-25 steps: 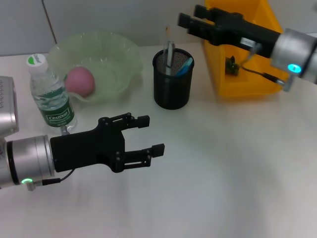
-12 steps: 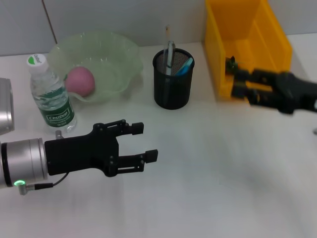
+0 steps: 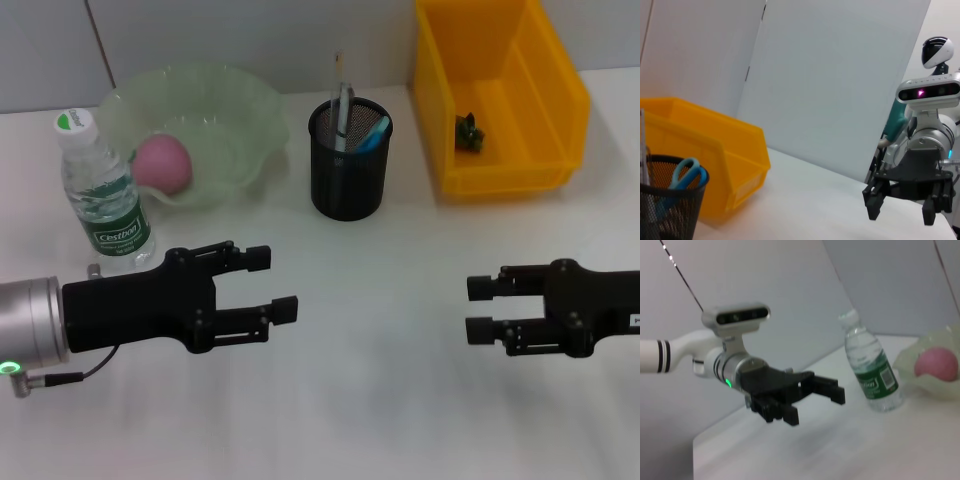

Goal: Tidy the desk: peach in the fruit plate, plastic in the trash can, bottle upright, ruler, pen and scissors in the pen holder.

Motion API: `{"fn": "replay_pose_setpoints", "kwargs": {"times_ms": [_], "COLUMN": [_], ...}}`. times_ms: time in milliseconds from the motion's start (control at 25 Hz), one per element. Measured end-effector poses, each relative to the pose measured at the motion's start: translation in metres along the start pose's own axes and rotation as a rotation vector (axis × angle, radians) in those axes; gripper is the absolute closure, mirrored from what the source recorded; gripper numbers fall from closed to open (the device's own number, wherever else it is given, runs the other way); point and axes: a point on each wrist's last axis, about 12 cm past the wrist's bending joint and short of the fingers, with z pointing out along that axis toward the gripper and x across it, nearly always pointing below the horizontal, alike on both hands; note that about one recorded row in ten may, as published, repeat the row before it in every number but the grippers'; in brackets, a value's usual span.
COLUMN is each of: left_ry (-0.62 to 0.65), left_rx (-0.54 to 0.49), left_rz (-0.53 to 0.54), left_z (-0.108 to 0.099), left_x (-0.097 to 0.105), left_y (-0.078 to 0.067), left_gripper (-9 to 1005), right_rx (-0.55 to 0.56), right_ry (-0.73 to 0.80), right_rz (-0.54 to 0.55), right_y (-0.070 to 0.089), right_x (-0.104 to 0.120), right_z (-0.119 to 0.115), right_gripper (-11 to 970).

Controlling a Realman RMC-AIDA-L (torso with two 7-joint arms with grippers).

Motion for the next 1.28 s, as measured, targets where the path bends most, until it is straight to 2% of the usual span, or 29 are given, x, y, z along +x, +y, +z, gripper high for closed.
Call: {"fn": "replay_pose_setpoints", "kwargs": {"times_ms": [320,680,1280], "left_ry": [0.043,0.070,0.065], "left_rx": [0.017,0.027,0.026], "left_rz": [0.000,0.004,0.003], "left_z": [0.002,0.007,0.008], "left_x": [0.008,0.010,0.010], "left_y": [-0.003,-0.004,-0.004], "left_gripper": [204,206,209], "right_rx": [0.043,0.051,0.054], "right_ry": [-0.005,-0.013,-0.008], "right_rz": [-0.043,-0.079,-0.075], "right_y": [-0.002,-0.004,-0.005], "right_x": [0.003,0.002,0.003], "right_z": [-0.005,0.005,0.011], "right_gripper": [282,282,283]}}
